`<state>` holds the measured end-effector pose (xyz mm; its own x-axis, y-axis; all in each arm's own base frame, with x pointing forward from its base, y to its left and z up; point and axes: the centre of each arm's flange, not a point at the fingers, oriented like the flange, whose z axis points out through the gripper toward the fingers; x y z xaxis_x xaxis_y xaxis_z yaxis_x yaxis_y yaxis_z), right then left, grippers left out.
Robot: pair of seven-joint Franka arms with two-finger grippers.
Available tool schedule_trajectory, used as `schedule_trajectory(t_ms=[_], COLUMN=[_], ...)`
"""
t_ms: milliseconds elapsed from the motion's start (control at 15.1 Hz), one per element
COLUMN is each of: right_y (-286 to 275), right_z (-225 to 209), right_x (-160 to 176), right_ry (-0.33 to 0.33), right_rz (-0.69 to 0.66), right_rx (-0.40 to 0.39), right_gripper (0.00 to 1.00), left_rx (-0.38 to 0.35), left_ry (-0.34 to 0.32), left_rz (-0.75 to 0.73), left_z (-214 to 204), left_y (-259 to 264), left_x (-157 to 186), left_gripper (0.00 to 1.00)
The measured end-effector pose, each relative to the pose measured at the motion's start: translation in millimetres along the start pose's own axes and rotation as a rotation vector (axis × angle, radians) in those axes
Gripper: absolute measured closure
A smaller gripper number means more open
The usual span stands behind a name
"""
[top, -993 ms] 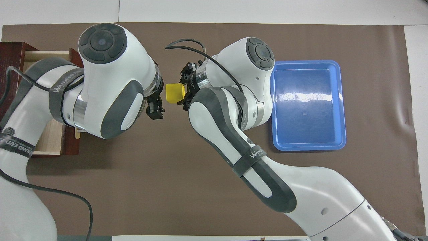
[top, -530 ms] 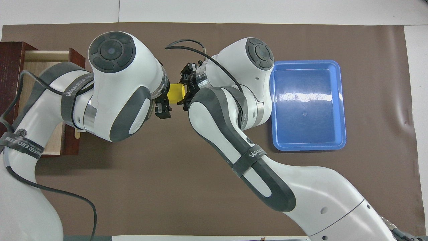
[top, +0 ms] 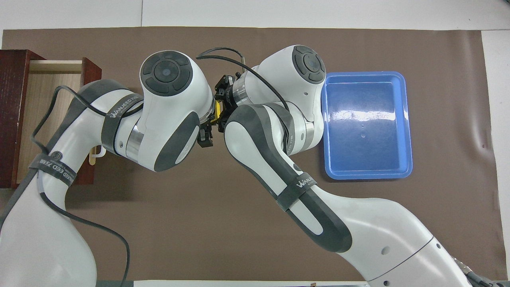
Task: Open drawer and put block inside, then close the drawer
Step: 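Grasp the yellow cube with the left gripper from the right gripper, then carry the cube into the open drawer with the left gripper while the right gripper withdraws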
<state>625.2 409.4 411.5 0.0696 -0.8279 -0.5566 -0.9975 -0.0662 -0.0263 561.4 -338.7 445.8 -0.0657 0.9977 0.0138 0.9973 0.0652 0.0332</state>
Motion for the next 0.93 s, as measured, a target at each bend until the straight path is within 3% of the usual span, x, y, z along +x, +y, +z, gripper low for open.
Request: schedule_trajectory(t_ms=[199,463,530,728,927], right_y=[0.2,4.8,5.2,4.5,-5.6], right_z=[0.6,7.1,7.7,7.0,-3.8], right_x=[-0.5,-2.7,-3.0,-2.4,9.3], right_ry=[0.0,0.007,0.008,0.008,0.007], right_rz=[-0.001,-0.008,-0.011,-0.009,0.013], right_rx=[0.001,-0.013,-0.014,-0.012,0.012], right_gripper=[0.44,0.44,0.44,0.44,0.19], left_rx=[0.0,-0.019,-0.019,-0.021,-0.02], left_ry=[0.001,0.007,0.008,0.007,0.008], left_rz=[-0.007,-0.012,-0.006,-0.006,-0.026], left_z=[0.4,-2.9,-2.8,-3.1,-2.9], left_y=[0.3,6.3,6.5,6.6,7.0], left_x=[0.3,6.0,6.2,5.9,6.8], left_gripper=[0.0,0.38,0.44,0.44,0.44])
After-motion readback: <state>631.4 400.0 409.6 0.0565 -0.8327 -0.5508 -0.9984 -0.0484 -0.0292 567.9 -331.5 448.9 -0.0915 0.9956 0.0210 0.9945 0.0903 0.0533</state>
